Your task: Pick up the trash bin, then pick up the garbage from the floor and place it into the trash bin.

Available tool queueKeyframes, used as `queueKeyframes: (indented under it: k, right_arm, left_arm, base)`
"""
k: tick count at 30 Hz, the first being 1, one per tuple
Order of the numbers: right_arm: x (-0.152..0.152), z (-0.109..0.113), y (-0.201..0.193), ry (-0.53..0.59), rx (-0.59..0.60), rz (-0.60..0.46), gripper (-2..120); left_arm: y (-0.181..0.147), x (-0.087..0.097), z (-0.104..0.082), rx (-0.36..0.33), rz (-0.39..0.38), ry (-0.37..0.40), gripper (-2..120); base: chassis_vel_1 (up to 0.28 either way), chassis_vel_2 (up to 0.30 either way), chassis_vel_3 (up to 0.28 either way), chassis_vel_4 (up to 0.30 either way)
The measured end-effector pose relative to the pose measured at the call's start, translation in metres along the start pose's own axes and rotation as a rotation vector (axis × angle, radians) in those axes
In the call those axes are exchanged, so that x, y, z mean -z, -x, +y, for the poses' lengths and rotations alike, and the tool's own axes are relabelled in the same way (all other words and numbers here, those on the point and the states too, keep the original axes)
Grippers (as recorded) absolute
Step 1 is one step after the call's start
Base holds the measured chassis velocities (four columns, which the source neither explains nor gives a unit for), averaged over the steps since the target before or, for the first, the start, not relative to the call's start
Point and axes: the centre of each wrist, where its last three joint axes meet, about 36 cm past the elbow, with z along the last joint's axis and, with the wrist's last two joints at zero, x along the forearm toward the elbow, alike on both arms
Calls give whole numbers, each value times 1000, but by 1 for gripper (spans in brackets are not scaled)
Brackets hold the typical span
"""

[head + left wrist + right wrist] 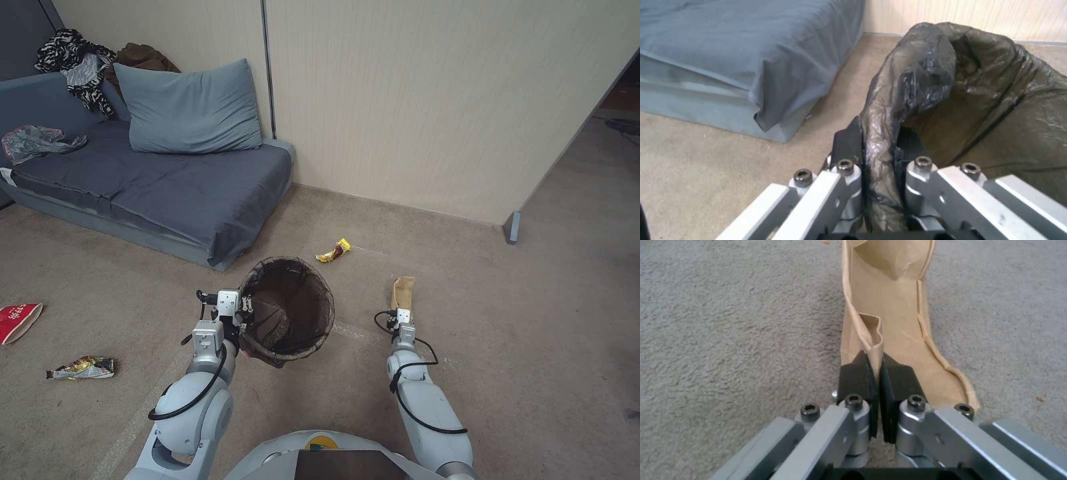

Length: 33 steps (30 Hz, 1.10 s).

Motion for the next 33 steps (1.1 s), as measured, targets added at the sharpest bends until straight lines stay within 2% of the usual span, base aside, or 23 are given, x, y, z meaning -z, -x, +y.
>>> queueKeyframes:
  k: [10,14,16,17,18,19,22,23,26,27,29,30,32,33]
  right_arm:
    - [8,-2,-4,6,-6,-50,0]
    - [39,-1,-22,31,7,-177,0]
    - [39,-1,-22,31,7,-177,0]
    - [65,0,-39,53,37,-293,0]
    - [76,-1,-49,64,58,-345,0]
    - [76,-1,-49,64,58,-345,0]
    - [103,-2,-82,84,143,-485,0]
    - [103,-2,-82,84,143,-485,0]
    - [132,-4,-120,90,280,-642,0]
    - [132,-4,-120,90,280,-642,0]
    - [141,-6,-140,65,441,-760,0]
    - [141,-6,-140,65,441,-760,0]
    - [147,-4,-157,51,626,-849,0]
    - [147,-4,-157,51,626,-849,0]
  left_arm:
    - [0,0,0,0,-1,0,7]
    - [1,0,0,-1,2,-1,7]
    - [1,0,0,-1,2,-1,7]
    - [1,-1,-1,-3,6,-2,7]
    - [1,-1,-1,-4,7,-2,7]
    - [1,-1,-1,-4,7,-2,7]
    - [2,-2,-3,-8,11,-3,7]
    - [2,-2,-3,-8,11,-3,7]
    - [4,-5,-4,-12,20,-4,7]
    - [4,-5,-4,-12,20,-4,7]
    - [3,-7,-6,-21,27,-7,7]
    - [3,-7,-6,-21,27,-7,7]
    - [3,-7,-8,-29,28,-10,7]
    - [3,-7,-8,-29,28,-10,7]
  base:
    - [0,0,0,0]
    - [0,0,0,0]
    - [0,0,0,0]
    - [0,0,0,0]
    - [0,0,0,0]
    - [0,0,0,0]
    - [0,0,0,0]
    - [0,0,0,0]
    - [0,0,0,0]
    - [0,0,0,0]
    - [0,0,0,0]
    - [0,0,0,0]
    - [0,0,0,0]
    - [0,0,0,0]
